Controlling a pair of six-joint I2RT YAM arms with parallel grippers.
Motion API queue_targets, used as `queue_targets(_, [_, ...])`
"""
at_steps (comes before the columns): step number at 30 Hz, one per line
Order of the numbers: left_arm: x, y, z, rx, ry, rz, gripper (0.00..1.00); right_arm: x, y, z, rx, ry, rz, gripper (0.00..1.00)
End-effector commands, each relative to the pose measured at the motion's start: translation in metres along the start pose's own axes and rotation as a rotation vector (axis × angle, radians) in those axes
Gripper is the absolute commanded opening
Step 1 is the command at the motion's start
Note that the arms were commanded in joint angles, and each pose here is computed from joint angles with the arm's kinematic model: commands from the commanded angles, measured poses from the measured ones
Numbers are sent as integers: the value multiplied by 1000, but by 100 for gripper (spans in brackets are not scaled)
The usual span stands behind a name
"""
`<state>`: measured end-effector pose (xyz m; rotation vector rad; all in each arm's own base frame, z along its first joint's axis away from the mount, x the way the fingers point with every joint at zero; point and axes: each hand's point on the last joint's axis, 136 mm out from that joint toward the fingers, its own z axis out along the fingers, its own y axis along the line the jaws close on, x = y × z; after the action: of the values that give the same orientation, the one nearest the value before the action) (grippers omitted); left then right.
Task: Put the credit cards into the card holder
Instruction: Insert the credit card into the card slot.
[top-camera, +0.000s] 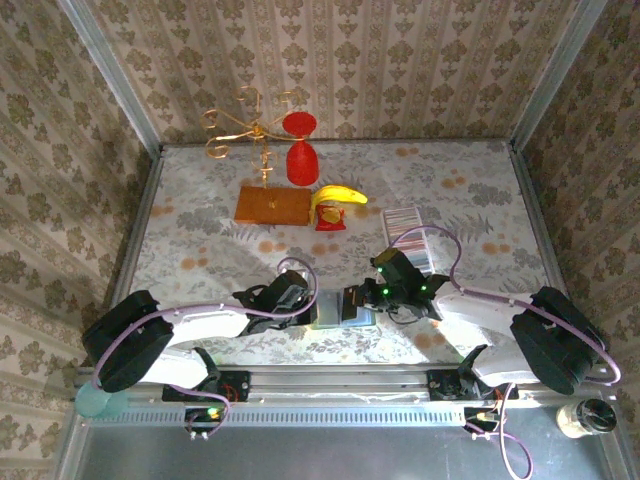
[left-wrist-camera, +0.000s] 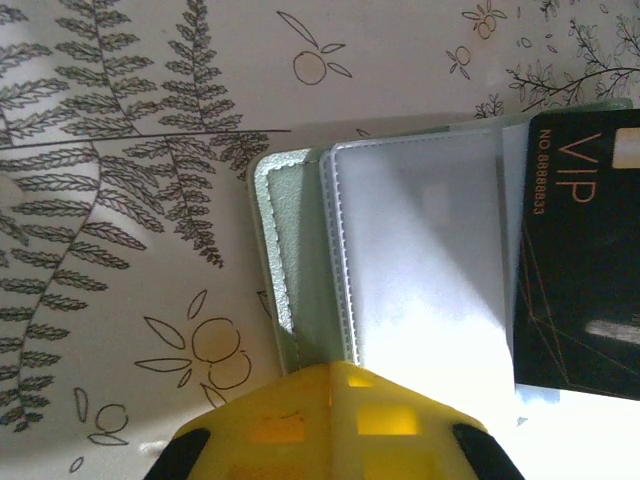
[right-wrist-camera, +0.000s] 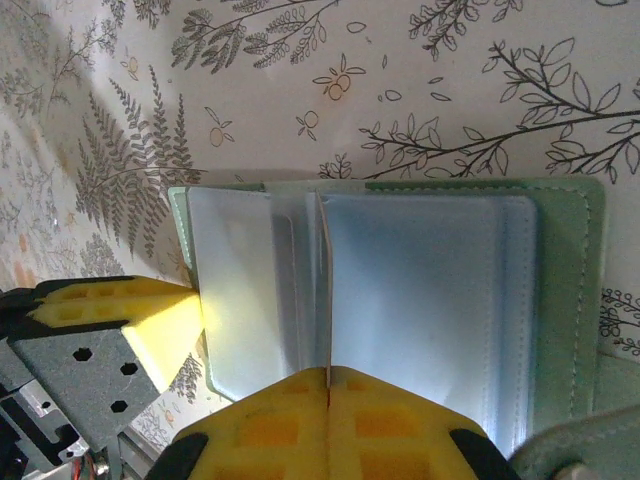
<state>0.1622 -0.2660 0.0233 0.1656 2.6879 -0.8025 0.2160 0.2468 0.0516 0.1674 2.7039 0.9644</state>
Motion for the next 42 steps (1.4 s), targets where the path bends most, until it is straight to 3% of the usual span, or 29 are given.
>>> queue_targets(1, [10, 9, 4, -24, 14, -3, 0, -3, 8, 0, -41, -23, 20, 0])
queue_targets(15, [16, 12, 7, -37, 28, 2, 0, -9, 14, -15, -86, -93, 45, 0])
queue_targets(30, [17, 12, 8, -38, 31, 0, 0, -3, -4, 0, -23, -64, 51, 0])
queue_targets(42, [18, 15, 8, -46, 33, -4, 0, 0, 2, 7, -80, -46, 69, 0])
